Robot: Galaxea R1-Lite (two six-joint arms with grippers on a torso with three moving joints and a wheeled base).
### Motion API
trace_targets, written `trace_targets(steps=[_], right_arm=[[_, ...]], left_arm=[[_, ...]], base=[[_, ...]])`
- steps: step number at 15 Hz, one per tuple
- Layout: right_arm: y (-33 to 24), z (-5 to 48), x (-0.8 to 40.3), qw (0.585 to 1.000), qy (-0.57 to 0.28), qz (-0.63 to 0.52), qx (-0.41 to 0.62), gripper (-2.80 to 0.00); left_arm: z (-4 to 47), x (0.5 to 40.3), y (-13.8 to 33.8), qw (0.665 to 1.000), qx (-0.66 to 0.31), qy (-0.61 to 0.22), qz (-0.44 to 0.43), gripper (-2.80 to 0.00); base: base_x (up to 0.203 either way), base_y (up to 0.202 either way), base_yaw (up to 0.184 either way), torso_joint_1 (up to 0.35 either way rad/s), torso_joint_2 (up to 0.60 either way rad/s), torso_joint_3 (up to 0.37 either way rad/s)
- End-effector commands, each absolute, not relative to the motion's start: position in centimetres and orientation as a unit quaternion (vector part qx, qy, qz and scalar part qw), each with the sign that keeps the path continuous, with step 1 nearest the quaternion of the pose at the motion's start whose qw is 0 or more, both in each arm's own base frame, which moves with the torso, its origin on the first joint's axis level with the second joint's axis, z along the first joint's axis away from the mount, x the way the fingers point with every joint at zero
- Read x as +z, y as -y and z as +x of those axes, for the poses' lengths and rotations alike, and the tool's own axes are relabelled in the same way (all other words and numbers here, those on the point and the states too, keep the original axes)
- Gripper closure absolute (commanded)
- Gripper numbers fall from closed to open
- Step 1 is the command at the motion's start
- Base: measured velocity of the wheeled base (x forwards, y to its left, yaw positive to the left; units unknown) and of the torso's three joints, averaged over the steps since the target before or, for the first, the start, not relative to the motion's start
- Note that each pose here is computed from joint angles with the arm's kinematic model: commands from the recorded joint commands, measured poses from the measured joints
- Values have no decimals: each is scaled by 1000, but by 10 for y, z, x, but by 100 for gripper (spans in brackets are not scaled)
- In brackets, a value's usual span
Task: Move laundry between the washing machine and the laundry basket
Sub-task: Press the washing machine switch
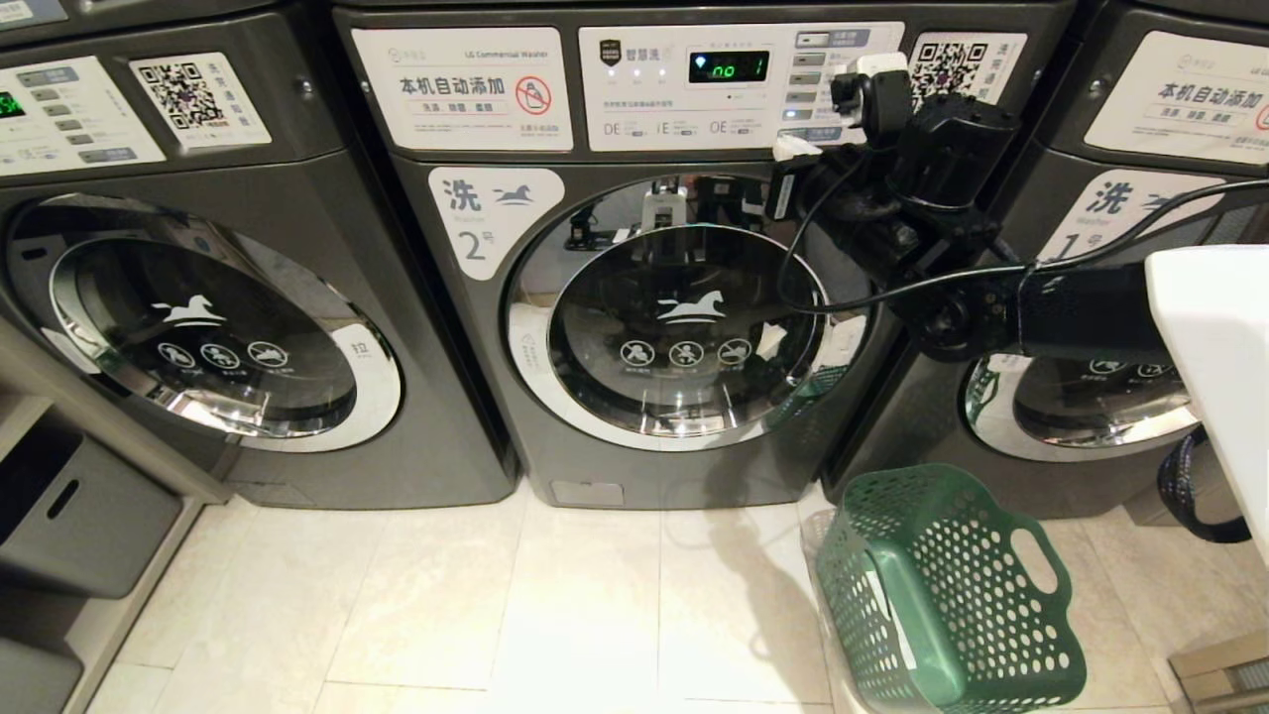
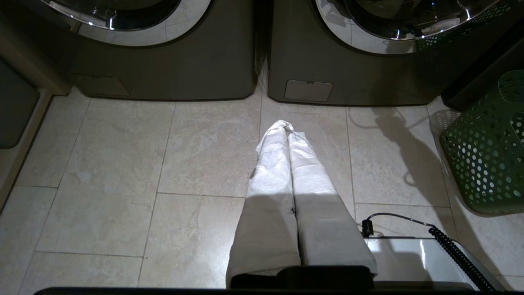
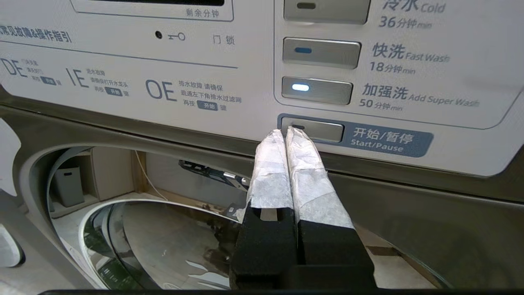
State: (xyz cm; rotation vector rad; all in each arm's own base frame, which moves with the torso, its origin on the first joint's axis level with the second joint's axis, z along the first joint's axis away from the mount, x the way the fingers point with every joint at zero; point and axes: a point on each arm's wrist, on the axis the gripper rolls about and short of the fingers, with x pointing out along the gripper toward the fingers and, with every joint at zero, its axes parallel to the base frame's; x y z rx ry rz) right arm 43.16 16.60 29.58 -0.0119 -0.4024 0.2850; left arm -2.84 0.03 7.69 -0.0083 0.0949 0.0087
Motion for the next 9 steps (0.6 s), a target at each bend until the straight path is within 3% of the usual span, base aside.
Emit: trace_targets(steps=[1,9], right_arm=[[-168,433,293,970,198,-6,142,0],[-161,414,295,975,175,-10,139,0]], left_arm=[[-28,77,0,999,4,-48,-4,0],[-28,77,0,999,4,-48,-4,0]], base=[[0,0,0,0,0,0],[0,0,0,0,0,0]])
